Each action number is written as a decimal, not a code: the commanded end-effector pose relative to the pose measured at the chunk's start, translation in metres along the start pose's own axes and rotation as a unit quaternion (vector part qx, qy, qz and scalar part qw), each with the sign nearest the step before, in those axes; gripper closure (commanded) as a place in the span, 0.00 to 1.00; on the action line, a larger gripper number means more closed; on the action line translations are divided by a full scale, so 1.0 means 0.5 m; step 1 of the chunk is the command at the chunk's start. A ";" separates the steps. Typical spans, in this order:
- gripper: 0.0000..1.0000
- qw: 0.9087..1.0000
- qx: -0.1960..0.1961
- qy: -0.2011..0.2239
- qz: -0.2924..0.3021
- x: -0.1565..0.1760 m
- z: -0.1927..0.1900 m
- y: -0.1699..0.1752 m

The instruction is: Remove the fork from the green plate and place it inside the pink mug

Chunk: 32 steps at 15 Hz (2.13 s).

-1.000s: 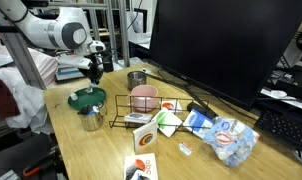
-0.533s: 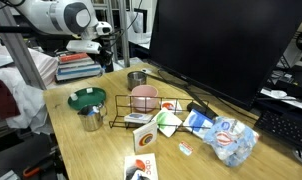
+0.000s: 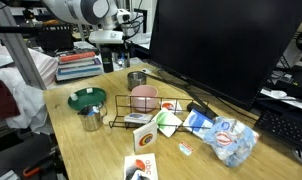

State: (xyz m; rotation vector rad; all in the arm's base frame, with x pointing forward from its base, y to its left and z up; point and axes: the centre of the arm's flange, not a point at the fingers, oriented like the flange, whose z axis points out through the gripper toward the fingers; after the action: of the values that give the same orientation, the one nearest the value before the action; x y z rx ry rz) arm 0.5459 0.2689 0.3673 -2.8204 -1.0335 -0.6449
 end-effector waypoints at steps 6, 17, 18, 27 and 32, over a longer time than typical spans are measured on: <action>0.75 1.000 -0.004 0.004 -0.012 0.006 -0.010 0.045; 0.94 1.000 0.003 0.014 0.005 0.009 -0.012 0.070; 0.94 1.000 0.002 0.017 0.009 0.007 -0.018 0.080; 0.94 0.997 -0.046 0.020 0.057 -0.031 -0.017 0.175; 0.94 0.989 -0.120 0.003 0.081 -0.060 0.006 0.257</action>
State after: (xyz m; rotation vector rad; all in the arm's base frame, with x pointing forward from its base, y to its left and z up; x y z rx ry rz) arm 0.6000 0.1501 0.3718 -3.0144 -0.8090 -0.7668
